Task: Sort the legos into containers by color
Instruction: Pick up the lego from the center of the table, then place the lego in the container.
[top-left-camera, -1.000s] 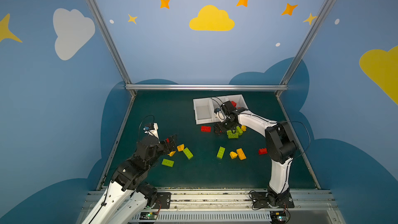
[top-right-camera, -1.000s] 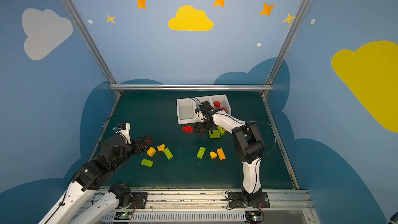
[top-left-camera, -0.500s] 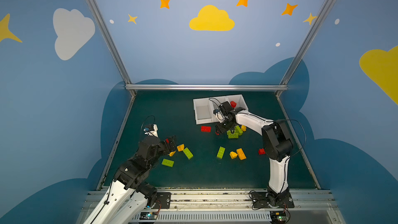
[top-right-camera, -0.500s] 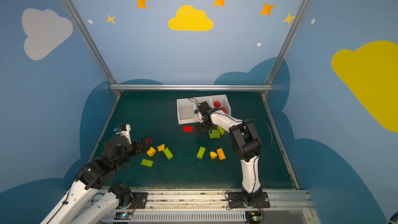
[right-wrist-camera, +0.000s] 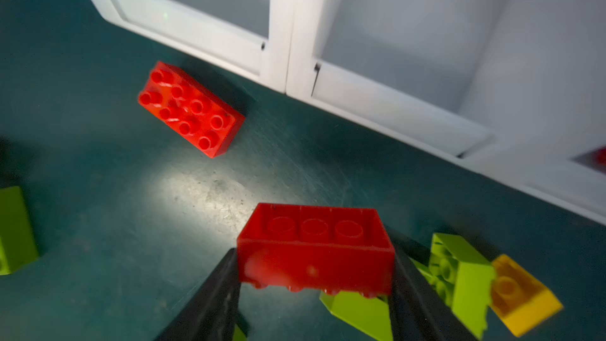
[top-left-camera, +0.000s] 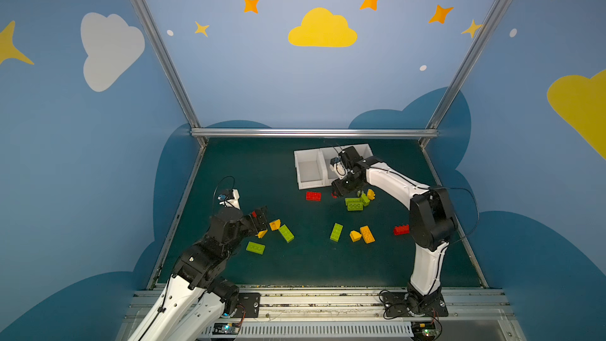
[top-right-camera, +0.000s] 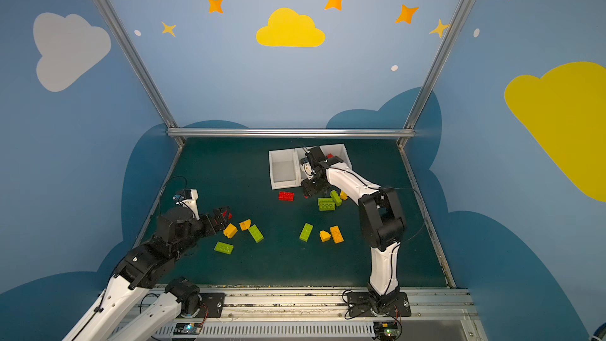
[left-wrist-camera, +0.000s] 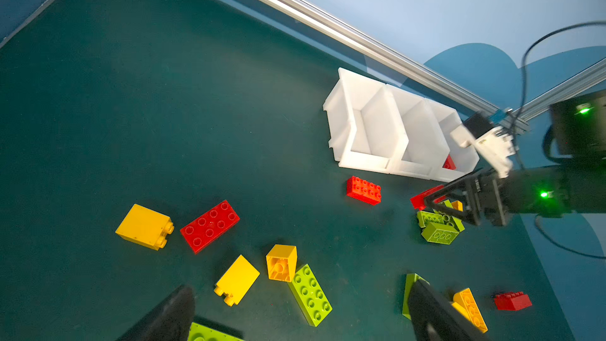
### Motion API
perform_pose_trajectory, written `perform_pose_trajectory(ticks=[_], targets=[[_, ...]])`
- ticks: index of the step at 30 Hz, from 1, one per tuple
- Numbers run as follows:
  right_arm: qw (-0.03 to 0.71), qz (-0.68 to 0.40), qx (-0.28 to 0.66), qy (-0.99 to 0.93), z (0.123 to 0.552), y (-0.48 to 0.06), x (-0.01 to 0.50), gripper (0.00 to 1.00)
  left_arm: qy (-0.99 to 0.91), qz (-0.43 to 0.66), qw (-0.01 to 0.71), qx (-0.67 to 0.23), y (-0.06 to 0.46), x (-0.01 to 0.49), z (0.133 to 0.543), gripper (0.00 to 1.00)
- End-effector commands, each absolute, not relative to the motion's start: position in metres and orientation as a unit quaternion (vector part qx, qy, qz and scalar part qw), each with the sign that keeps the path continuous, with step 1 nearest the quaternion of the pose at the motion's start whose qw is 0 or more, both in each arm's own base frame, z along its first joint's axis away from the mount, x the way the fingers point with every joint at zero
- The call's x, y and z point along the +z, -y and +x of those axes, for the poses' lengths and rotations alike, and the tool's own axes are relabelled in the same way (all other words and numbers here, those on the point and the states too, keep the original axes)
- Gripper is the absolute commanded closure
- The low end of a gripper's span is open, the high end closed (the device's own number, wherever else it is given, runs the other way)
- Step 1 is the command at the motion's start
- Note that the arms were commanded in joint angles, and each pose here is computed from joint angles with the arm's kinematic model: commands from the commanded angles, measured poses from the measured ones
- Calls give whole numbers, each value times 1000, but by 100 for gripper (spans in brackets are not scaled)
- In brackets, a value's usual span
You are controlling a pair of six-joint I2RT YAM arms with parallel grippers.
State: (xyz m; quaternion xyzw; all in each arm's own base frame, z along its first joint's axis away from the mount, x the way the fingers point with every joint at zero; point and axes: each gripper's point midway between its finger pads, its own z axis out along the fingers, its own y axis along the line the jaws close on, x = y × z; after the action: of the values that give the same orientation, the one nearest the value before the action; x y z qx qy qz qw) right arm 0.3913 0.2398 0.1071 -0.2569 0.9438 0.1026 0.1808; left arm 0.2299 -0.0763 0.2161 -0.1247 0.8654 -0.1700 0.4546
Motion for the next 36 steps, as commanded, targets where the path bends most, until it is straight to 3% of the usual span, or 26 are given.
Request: perform_pose_trajectory(ticks=[1,7,17,22,28,36], targets=[[229,-209,146,-939,410,-224,167,45,-867,-124,451,-171,77,216,230,0],[255,-122,161,-946,452,-182,189,45,-874,-119,441,-165,80,211,234,0],[239,-30,163,-957,516,-131,155,44,-885,-121,422,-155,82,200,240,0],[238,-26,163,-957,528,-130,146,39,-888,-124,416,-151,81,196,242,0],[251,-36,172,-952,531,-131,154,19,-904,-101,383,-162,94,189,243,0],[283,-41,178,-941,514,-130,193,16,-931,-62,322,-159,120,184,261,0]])
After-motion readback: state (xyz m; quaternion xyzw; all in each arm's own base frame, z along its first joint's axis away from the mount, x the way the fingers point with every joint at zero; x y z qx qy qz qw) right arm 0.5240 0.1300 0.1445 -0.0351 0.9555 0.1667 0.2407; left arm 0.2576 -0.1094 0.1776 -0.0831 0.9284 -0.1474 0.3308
